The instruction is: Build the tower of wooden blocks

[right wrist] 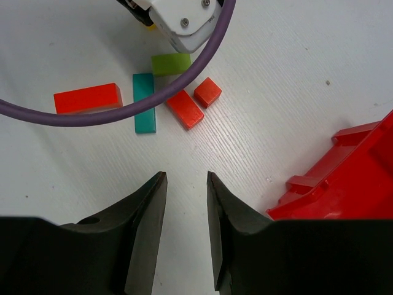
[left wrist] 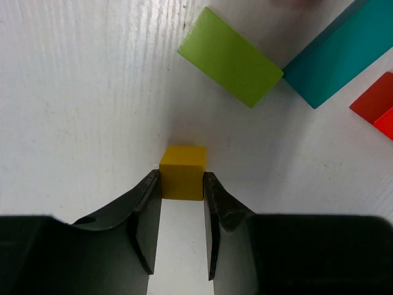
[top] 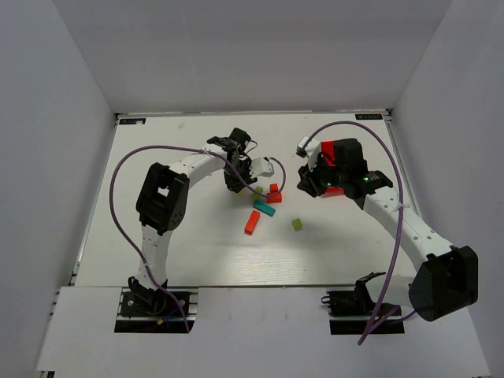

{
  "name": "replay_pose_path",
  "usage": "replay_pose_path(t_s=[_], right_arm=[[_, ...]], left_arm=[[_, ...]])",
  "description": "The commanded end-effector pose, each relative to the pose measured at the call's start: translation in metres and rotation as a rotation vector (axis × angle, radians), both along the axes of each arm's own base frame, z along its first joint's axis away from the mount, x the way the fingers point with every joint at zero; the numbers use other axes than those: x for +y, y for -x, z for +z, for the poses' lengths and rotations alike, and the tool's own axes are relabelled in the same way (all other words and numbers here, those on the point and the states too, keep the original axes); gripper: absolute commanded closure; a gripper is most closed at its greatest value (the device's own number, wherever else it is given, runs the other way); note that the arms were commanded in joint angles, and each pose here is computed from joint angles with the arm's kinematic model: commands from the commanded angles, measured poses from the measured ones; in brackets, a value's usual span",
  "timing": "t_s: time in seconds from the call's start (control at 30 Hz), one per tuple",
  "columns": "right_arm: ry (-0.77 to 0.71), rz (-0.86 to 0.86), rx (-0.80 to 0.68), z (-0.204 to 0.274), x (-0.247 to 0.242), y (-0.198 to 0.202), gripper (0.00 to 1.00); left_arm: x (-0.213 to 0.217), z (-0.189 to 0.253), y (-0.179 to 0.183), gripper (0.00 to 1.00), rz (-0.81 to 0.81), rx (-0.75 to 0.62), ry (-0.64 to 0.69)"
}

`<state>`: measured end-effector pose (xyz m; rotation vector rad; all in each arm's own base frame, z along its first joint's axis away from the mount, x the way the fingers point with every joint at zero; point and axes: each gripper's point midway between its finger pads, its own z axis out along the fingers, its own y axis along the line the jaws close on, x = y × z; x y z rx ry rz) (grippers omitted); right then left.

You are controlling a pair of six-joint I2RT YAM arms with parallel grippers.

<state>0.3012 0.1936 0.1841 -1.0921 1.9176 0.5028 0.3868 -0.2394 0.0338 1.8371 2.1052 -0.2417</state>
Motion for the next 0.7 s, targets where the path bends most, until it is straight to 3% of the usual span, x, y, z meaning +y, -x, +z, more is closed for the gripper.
replay_pose_path(t_s=[0.0,0.33,0.67], right_arm=[[-0.014,0.010,-0.045,0.010,-0.001,0.000,0.61],[-0.011,0.014,-0.043,0.009,0.000,0.001,0.61],[-0.004,0.008,-0.042,0.007,-0.001,-0.001,0.61]], left_arm=[[-0.011,0.023,-0.012,1.00,-0.056,-0.065,0.055],[-0.008,0.022,-0.017,1.00,-0.099,-0.119,0.045],[-0.019,0.020,-0.014,1.00,-0.139,-0.089,0.091]])
